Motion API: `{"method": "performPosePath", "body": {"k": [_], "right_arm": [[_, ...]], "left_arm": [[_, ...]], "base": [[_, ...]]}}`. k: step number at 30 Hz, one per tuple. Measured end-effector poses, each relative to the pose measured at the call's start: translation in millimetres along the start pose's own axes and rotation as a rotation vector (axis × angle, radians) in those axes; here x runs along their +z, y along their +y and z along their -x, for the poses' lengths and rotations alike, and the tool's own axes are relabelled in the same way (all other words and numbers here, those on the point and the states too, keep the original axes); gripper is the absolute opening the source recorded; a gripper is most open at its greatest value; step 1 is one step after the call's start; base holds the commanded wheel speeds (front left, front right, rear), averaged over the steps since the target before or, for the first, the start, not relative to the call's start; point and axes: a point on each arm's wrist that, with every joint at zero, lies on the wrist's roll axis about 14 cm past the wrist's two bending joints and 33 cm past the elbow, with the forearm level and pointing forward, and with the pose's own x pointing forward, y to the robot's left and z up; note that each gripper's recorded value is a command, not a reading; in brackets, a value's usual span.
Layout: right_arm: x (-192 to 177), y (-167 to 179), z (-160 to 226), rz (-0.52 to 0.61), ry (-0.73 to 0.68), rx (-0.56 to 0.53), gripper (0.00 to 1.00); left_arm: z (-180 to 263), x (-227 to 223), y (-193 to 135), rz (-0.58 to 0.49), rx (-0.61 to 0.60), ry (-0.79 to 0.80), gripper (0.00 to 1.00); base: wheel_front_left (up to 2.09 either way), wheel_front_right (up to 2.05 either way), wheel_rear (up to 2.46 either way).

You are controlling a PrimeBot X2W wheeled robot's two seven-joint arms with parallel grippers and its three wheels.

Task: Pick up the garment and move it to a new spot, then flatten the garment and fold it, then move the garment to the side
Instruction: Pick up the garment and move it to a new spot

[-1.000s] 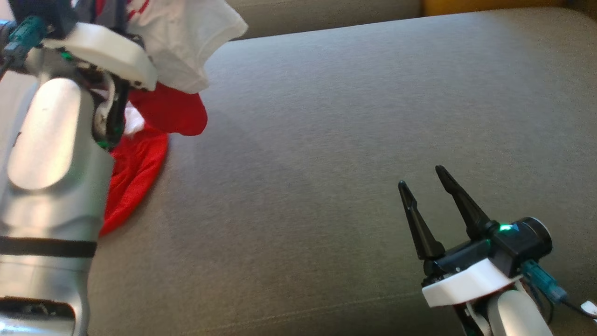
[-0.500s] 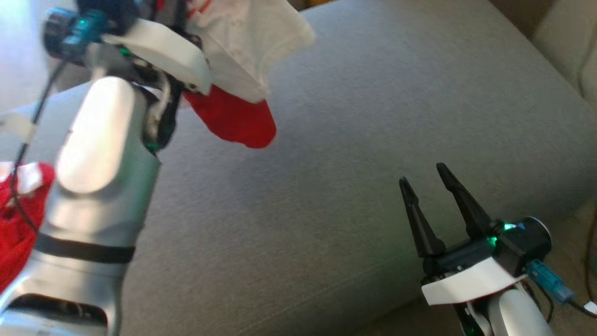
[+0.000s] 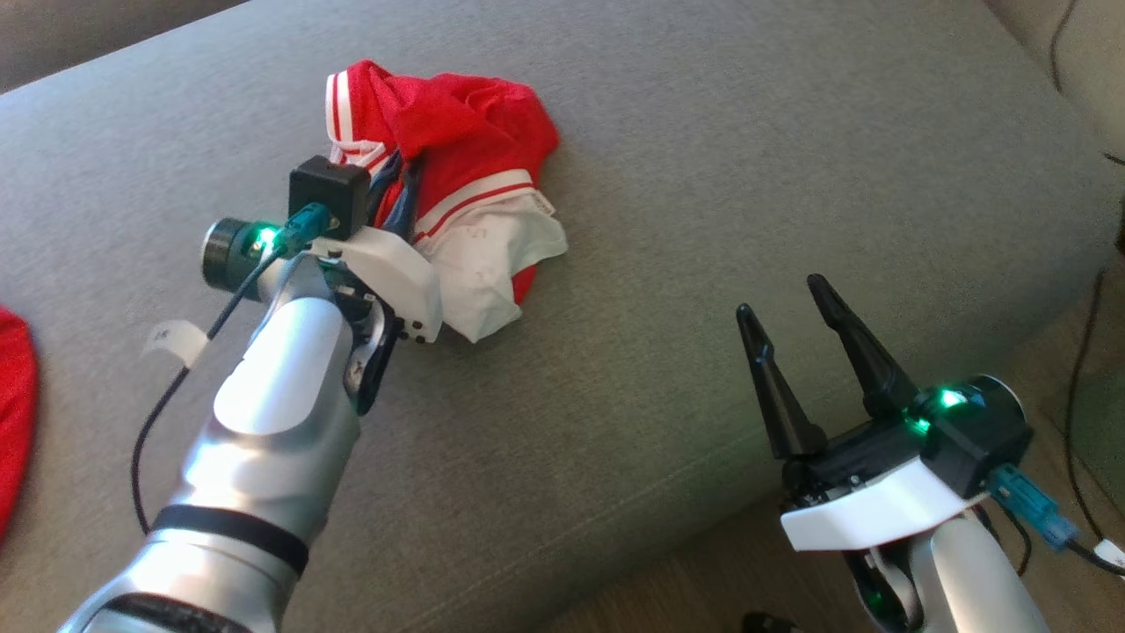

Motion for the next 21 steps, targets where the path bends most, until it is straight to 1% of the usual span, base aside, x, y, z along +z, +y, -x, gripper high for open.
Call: {"method": "performPosePath", "body": {"k": [1,2,4,7,9,11,13,19,21], "right_arm": [[-1,4,-2,-0.003,0.001,0.011,1.0],[-1,7,-5,-0.007,-0.001,0.024,1.0],[-2,14,-8,-0.012,-0.002,0.046,1.0],[-2,24,-9,-0.019,-0.007,0.08,1.0],[1,32,-9,-0.02,-0.018,0.106,1.0],[4,41,-9,-0.025,-0.03,0.135,1.0],[3,49,-6,-0.031,-0.03,0.161,1.0],[-2,75,1,-0.039,-0.021,0.243,1.0],[1,82,-1,-0.042,-0.033,0.268,1.0]], "left_arm": [[2,-2,3,0.018,0.019,0.002,0.44],[3,-1,6,0.032,0.04,-0.003,1.0],[7,13,15,0.043,0.084,-0.043,1.0],[16,52,24,0.039,0.128,-0.152,1.0],[29,73,27,0.068,0.162,-0.221,1.0],[50,81,30,0.093,0.201,-0.266,1.0],[77,80,37,0.119,0.266,-0.291,1.0],[168,52,60,0.112,0.523,-0.278,1.0],[195,47,64,0.119,0.588,-0.281,1.0]], "base": [[0.0,0.0,0.0],[0.0,0.0,0.0],[0.0,0.0,0.0],[0.0,0.0,0.0],[0.0,0.0,0.0],[0.0,0.0,0.0],[0.0,0.0,0.0],[0.0,0.0,0.0],[0.0,0.0,0.0]]}}
